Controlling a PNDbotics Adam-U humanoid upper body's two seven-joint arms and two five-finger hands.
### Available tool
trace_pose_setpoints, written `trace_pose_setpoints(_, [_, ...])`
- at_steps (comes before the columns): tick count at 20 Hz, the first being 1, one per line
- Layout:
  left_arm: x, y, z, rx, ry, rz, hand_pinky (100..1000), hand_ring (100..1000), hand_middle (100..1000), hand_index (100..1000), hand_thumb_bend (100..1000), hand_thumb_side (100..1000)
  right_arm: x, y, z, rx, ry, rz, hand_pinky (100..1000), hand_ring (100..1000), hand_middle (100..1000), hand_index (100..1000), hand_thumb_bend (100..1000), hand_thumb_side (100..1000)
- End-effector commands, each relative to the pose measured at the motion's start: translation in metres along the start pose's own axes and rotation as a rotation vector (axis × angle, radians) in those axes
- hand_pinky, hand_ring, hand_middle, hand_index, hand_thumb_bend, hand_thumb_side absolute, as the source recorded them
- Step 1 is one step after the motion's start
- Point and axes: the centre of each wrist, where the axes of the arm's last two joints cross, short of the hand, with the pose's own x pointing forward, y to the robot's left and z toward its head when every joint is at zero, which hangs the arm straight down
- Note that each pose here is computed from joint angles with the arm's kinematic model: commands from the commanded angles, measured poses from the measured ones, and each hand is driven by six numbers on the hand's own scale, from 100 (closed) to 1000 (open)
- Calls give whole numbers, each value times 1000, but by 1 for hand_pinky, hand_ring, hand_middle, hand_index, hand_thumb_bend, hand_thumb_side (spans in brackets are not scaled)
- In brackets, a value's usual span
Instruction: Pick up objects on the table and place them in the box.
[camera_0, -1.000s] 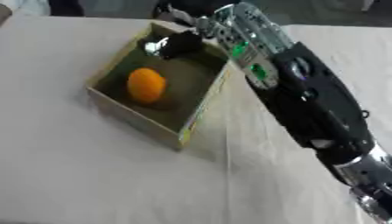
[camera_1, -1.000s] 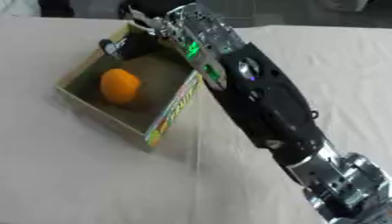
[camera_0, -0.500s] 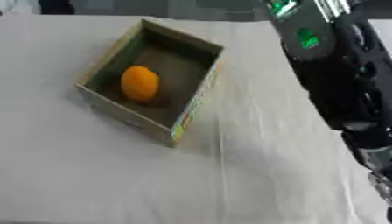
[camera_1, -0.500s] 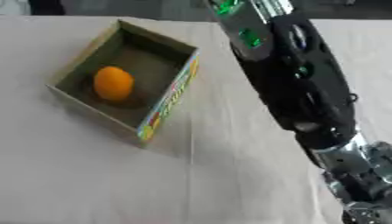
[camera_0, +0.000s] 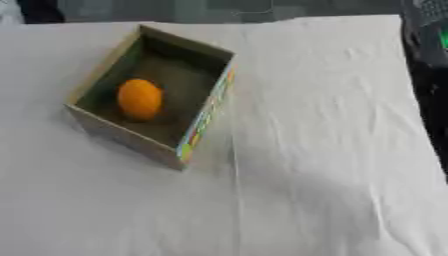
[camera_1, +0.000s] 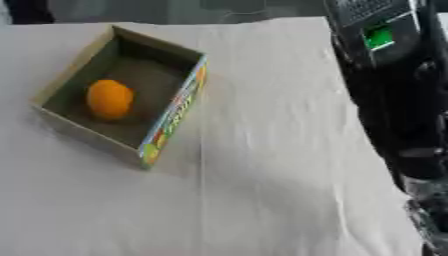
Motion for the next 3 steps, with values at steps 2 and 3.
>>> trace_pose_setpoints(2, [5, 6, -8, 6, -42, -22, 792, 776, 748, 900, 100, 926, 0, -29, 14, -188, -33, -17, 765, 851, 793, 870, 100, 879])
trace_pose_setpoints(3, [5, 7, -8, 7, -41, -25, 792, 776, 748, 900, 100, 926, -5, -31, 17, -227, -35, -28, 760, 848, 794, 871, 100, 876])
